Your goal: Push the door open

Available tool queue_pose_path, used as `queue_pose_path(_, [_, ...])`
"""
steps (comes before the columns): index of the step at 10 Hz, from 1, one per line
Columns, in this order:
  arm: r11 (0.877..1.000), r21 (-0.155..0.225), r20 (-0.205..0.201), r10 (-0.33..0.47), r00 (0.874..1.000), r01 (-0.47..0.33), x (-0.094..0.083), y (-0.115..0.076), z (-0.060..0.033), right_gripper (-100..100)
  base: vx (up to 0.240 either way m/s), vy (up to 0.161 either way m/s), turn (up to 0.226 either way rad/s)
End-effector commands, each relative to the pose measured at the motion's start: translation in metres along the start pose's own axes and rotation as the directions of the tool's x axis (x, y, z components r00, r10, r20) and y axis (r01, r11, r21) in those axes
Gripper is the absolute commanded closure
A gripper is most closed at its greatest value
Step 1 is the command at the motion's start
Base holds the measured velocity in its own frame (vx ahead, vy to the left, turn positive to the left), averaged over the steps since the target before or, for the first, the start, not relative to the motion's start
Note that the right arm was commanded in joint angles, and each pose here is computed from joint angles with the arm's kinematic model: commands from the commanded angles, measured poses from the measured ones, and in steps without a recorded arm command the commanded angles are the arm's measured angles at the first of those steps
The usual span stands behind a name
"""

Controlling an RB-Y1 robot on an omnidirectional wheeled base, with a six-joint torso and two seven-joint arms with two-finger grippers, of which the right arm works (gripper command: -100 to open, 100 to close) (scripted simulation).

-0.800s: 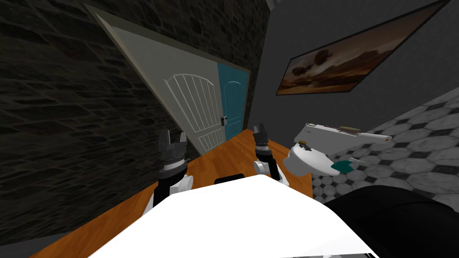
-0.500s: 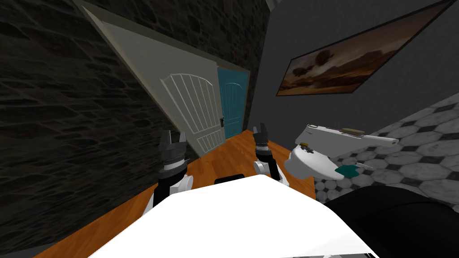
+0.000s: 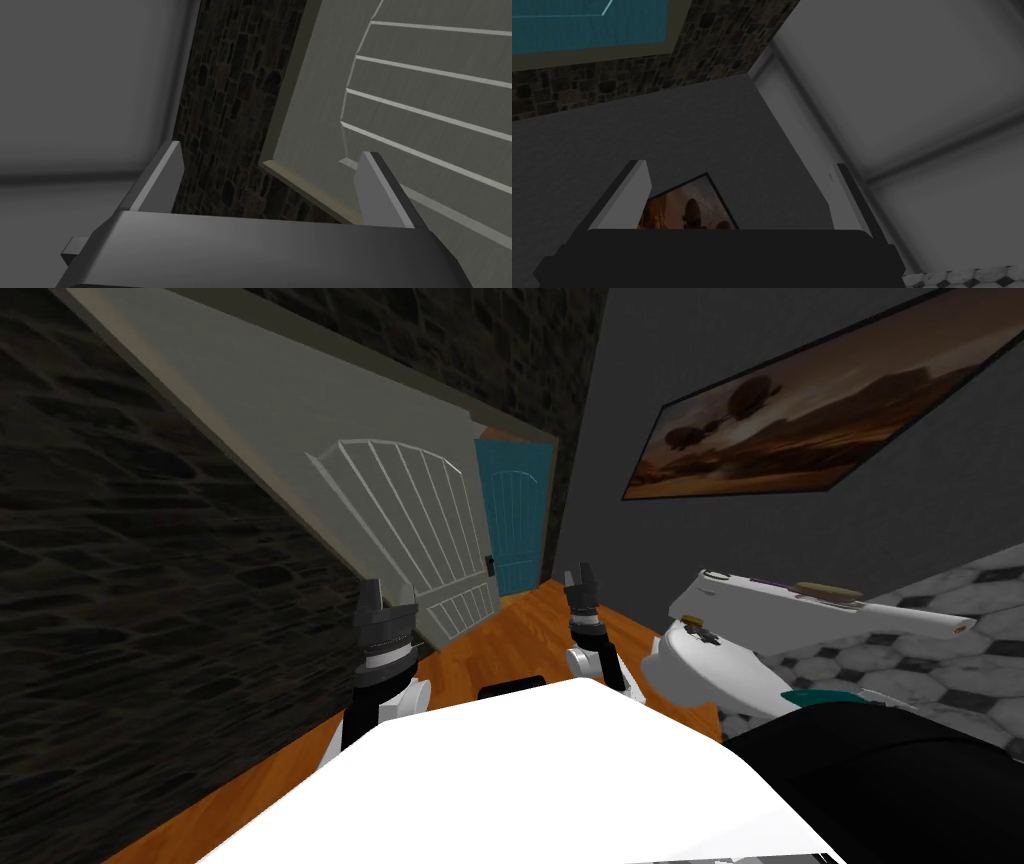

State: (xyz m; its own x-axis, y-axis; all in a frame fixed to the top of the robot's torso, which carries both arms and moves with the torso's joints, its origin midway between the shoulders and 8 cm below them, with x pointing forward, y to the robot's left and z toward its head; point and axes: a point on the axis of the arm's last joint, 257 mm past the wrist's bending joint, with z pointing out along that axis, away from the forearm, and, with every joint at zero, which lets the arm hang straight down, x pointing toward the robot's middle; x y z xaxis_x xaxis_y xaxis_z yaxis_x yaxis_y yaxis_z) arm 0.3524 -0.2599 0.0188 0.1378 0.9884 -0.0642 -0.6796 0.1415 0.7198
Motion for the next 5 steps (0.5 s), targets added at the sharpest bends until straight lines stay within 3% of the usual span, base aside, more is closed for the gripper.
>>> queue_pose_path(1, [1.0,0.002,-0.001,0.008,1.0,-0.008,0.0,-0.0007,-0.0004,-100,0.255,-0.092,-0.014])
queue_pose_path(5, [0.999,0.011,-0.003,0.039,0.999,-0.039,-0.0001,-0.0039,-0.0023,-100,0.239,-0.094,-0.007])
